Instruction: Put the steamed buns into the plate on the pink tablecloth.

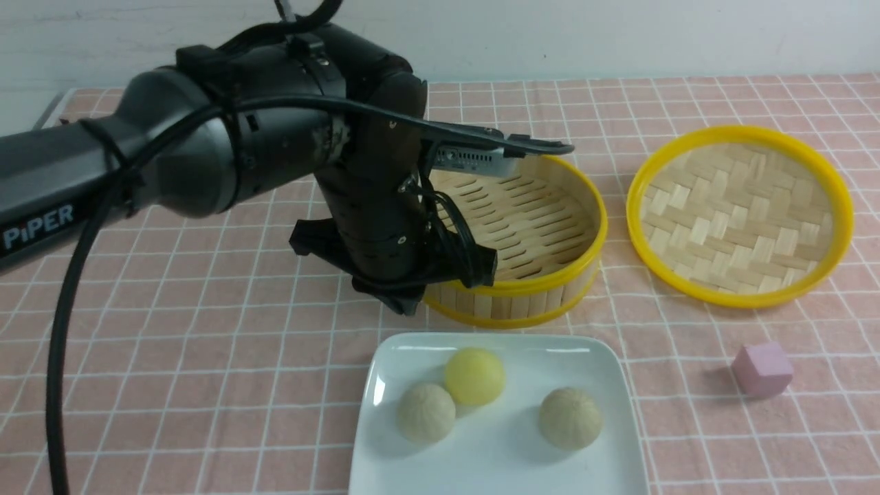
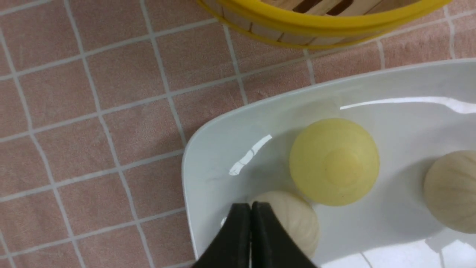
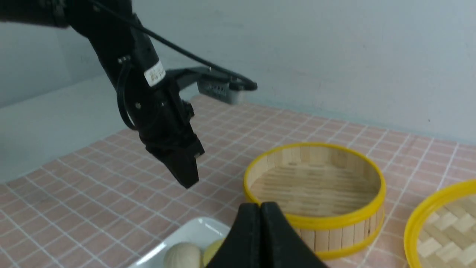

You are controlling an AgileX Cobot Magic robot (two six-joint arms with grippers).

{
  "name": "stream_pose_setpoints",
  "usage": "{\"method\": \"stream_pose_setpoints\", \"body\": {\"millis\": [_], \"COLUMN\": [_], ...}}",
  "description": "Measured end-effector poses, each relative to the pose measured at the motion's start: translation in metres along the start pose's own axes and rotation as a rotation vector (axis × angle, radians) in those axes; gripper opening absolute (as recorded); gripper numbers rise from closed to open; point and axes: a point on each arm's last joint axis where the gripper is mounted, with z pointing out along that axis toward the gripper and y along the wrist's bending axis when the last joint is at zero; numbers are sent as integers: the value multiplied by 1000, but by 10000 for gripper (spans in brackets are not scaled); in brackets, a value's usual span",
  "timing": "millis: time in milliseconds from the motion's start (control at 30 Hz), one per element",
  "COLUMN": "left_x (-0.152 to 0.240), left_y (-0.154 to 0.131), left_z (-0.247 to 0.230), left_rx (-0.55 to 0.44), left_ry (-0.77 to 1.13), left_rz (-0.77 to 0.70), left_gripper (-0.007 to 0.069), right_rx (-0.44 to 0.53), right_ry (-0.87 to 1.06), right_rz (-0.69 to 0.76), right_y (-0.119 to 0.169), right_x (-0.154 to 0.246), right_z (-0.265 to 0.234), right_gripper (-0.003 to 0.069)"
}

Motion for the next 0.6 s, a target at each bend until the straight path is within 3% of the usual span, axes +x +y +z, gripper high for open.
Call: {"method": "stream_pose_setpoints", "body": {"millis": [600], "left_x": [-2], "left_y": [5], "left_z": [0], "left_rx": [-51], "left_ry": [-21], "left_rz": [34], "left_gripper": [24], "right_rx": [-2], "right_ry": [-16], "right_rz": [-8], "right_y": [0], "right_x": [2], "right_z": [1], "right_gripper": [-8]}}
